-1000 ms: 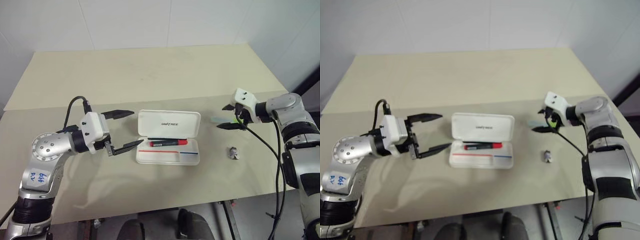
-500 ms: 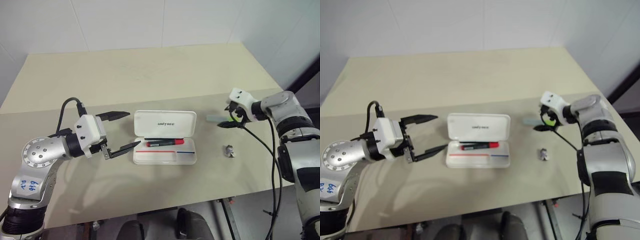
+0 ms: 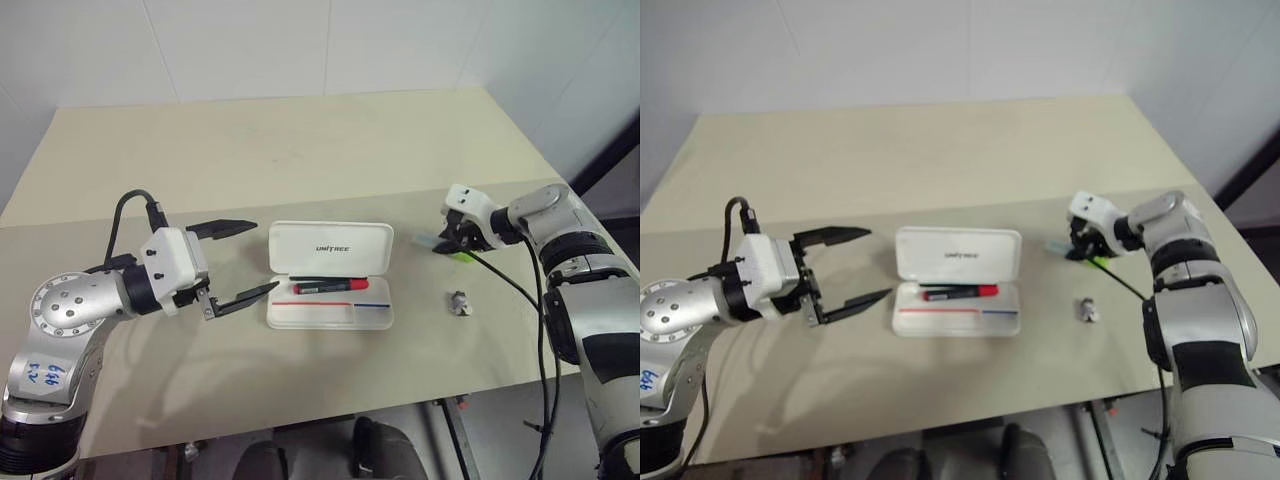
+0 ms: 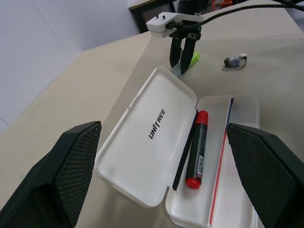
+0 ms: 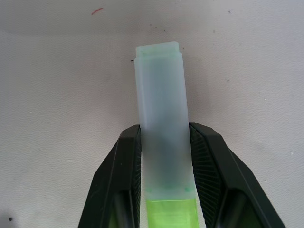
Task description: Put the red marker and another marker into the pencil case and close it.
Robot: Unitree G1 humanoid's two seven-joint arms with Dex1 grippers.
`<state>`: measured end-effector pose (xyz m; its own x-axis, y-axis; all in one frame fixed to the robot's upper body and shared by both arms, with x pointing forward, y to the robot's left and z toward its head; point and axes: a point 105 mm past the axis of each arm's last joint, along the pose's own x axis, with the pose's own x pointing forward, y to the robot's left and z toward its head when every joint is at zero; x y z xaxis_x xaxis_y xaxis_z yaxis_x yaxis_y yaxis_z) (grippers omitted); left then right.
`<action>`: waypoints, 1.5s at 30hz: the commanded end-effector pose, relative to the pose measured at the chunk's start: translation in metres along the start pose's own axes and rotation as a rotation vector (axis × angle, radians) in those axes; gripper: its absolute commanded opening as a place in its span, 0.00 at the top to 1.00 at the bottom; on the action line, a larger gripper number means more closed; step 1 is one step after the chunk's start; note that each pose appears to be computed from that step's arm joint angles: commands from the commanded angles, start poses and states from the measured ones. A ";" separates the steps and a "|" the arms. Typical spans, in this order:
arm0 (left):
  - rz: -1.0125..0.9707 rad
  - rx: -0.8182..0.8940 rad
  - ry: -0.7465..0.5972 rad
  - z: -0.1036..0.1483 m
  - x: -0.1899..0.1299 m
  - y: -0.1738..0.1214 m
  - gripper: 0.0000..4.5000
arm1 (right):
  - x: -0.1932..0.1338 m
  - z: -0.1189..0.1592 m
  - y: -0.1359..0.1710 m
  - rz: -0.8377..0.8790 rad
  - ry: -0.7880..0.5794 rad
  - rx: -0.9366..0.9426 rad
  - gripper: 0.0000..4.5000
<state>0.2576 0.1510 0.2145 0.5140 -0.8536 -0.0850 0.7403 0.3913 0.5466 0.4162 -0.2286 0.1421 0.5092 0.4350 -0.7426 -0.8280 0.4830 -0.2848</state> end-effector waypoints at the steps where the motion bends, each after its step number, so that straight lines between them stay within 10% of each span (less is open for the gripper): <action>1: 0.003 0.039 -0.023 0.011 -0.001 0.000 0.00 | 0.008 -0.010 0.011 0.058 0.026 -0.006 0.75; 27: -0.127 0.008 -0.080 -0.012 0.017 -0.006 0.00 | -0.081 0.025 0.003 0.181 -0.195 -0.159 0.75; 45: -0.168 -0.095 0.022 -0.049 -0.021 -0.029 0.00 | -0.067 0.092 0.154 0.591 -0.365 -0.152 0.75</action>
<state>0.2490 0.1735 0.1535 0.3903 -0.9001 -0.1937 0.8682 0.2898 0.4027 0.2815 -0.1200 0.2018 0.0028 0.8270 -0.5622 -1.0000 0.0044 0.0015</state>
